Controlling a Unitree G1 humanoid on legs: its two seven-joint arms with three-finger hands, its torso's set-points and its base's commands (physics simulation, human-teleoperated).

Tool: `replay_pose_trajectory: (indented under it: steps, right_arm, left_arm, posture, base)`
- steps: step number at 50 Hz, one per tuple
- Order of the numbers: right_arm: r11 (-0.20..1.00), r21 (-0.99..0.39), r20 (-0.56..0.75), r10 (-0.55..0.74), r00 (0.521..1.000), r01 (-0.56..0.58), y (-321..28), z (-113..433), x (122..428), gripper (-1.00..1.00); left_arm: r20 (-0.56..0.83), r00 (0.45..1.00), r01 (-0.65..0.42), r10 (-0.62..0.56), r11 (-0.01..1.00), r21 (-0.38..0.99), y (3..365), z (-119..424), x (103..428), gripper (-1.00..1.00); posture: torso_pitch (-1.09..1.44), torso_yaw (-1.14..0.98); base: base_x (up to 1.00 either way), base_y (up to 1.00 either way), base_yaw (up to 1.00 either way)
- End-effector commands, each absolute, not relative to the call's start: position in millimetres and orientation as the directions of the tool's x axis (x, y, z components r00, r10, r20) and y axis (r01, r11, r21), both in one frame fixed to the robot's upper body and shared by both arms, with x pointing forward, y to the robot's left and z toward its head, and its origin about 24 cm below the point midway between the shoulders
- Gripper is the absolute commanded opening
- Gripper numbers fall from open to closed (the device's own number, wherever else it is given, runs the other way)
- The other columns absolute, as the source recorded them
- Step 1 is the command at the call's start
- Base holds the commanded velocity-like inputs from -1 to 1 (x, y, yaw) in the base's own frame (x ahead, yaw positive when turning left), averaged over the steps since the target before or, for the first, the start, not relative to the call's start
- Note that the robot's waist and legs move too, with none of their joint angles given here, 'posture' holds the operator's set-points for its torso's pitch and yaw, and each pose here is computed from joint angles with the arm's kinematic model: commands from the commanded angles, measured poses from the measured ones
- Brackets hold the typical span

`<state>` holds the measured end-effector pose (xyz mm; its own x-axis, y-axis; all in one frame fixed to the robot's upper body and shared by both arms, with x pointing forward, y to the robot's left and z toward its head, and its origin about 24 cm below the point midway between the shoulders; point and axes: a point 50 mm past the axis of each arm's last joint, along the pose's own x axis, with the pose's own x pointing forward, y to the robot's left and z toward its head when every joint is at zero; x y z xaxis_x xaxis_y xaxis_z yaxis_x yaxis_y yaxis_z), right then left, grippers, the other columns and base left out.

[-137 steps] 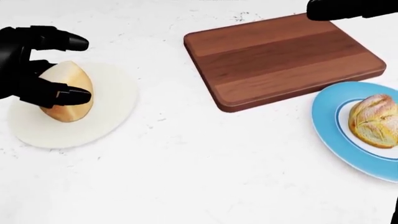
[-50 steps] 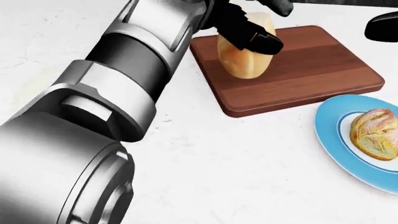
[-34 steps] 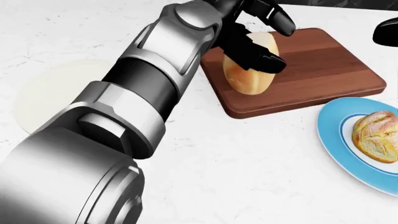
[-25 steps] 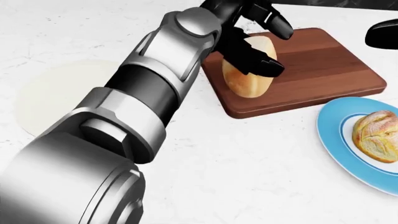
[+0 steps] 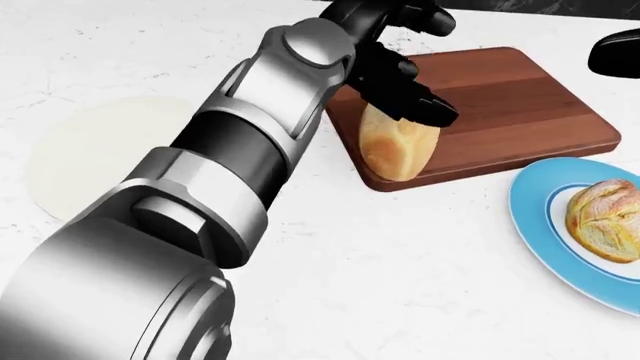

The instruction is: Place all breads on the cutting board.

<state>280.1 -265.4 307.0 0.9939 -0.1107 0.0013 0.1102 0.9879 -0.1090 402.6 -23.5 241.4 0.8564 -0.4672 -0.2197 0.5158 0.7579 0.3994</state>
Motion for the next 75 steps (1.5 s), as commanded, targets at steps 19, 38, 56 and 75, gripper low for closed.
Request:
replay_pose_trajectory:
  steps: [19, 38, 56, 75]
  right_arm:
    - [0.987, -0.112, 0.076, -0.106, 0.991, 0.115, -262, 314, 271, 1.00]
    - [0.976, -0.178, 0.062, -0.117, 0.991, 0.126, -258, 328, 294, 1.00]
    - [0.957, -0.271, 0.101, -0.082, 0.991, 0.107, -239, 383, 315, 1.00]
    - [0.939, -0.335, 0.068, -0.059, 0.996, 0.078, -246, 388, 301, 1.00]
  left_arm:
    - [-0.082, 0.883, 0.451, -0.462, 0.787, 0.422, -22, 274, 403, 1.00]
    - [-0.028, 0.907, 0.407, -0.421, 0.856, 0.318, 5, 339, 402, 1.00]
    - [0.067, 0.954, 0.274, -0.291, 0.942, 0.192, 72, 413, 382, 1.00]
    - [0.084, 0.986, 0.134, -0.147, 0.981, 0.139, 131, 388, 327, 1.00]
  posture:
    - [0.00, 0.00]
    - [0.00, 0.00]
    - [0.00, 0.00]
    - [0.00, 0.00]
  base:
    - [0.00, 0.00, 0.00]
    - [0.00, 0.00, 0.00]
    - [0.00, 0.00, 0.00]
    - [0.00, 0.00, 0.00]
